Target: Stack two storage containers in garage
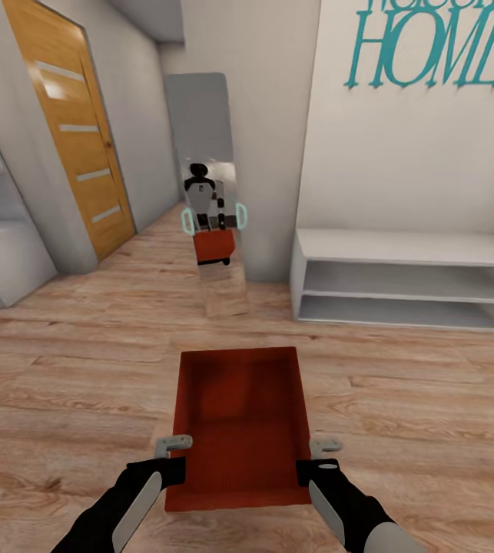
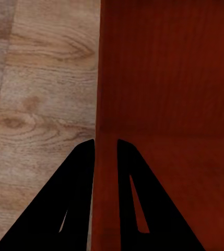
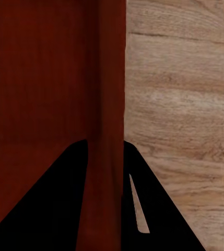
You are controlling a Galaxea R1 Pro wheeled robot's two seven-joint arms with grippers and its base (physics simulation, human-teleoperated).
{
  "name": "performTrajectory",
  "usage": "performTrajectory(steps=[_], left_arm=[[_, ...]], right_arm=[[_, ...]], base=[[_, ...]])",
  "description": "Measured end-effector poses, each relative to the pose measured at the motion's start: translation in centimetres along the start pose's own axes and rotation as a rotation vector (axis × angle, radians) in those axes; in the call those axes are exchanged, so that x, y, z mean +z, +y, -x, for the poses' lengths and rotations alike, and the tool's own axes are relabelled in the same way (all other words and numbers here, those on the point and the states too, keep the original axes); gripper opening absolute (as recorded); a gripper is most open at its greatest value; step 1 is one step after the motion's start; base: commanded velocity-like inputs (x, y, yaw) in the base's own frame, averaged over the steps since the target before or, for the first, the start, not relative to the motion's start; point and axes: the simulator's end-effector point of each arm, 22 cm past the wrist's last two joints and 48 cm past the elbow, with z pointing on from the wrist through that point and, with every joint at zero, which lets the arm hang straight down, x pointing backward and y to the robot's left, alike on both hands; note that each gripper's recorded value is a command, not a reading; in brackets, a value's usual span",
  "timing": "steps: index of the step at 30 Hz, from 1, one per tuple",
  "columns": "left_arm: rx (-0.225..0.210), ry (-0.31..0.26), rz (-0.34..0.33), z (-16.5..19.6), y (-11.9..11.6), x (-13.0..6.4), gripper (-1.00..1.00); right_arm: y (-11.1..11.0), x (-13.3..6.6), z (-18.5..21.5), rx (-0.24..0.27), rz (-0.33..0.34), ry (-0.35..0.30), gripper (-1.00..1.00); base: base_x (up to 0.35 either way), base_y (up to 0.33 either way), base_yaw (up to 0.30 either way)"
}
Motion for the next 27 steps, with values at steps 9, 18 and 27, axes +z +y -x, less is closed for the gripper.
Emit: performTrajectory(steps=[9,18,27], left_arm=[[0.001,0.000,0.000,0.00,-0.02,0.00,-1.00],[0.001,0.000,0.000,0.00,-0.01,0.00,-1.00],[0.000,0.000,0.000,-0.01,0.00,0.01,-1.00]], right_arm=[[-0.02,0.00,-0.01,0.000,0.000,0.000,-1.00],[-0.02,0.00,-0.01,0.001,0.000,0.000,-1.00],[-0.01,0.00,-0.02,0.000,0.000,0.001,-1.00]], base=[[0.344,0.083,0.061],[0.344,0.082,0.003],[0.344,0.082,0.000]])
